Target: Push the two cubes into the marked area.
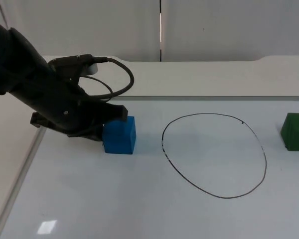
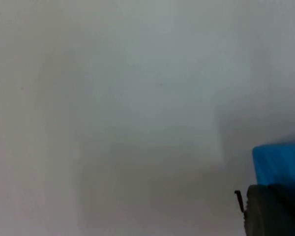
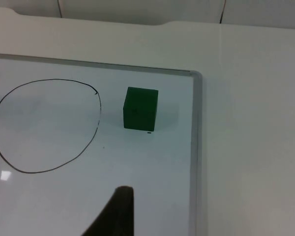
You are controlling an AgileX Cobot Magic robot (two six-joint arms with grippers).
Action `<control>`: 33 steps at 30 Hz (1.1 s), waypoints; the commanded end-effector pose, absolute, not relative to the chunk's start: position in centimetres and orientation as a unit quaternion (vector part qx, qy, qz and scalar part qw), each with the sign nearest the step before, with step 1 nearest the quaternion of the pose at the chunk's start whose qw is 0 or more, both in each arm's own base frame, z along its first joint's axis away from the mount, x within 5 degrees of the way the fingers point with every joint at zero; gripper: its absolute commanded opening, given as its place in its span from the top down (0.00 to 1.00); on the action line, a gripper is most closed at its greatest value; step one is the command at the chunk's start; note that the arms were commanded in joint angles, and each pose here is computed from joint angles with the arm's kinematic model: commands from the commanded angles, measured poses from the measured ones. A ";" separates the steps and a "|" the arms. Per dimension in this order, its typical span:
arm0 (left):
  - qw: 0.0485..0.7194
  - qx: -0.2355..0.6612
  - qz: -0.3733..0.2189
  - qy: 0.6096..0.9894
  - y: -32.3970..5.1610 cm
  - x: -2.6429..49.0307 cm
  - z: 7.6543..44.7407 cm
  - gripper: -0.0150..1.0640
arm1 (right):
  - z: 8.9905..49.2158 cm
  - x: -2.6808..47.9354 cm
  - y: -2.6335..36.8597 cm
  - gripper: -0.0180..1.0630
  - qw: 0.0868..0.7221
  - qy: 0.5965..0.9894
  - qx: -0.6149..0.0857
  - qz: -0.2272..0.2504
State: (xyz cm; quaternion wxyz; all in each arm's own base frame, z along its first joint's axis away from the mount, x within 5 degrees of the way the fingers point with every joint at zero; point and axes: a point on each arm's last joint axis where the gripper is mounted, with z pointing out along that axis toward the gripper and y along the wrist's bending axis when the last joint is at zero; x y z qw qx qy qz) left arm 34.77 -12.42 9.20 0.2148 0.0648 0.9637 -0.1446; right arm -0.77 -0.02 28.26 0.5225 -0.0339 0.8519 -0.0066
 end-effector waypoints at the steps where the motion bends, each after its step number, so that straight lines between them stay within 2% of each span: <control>1: 0.224 0.061 -0.144 0.962 -12.6 35.0 9.4 0.99 | 28.0 -0.7 0.0 0.01 0.521 0.853 -0.033 -0.009; 14: 0.220 0.057 -0.149 0.962 -12.7 34.9 9.4 0.99 | 28.0 -0.7 0.0 0.01 0.521 0.853 -0.033 -0.009; 24: 0.231 0.083 -0.146 0.958 -14.8 34.3 9.5 0.99 | 28.0 -0.7 0.0 0.01 0.521 0.853 -0.033 -0.009; 33: 0.227 0.086 -0.144 0.959 -15.1 34.2 9.1 0.99 | 28.0 -0.7 0.0 0.01 0.521 0.853 -0.033 -0.009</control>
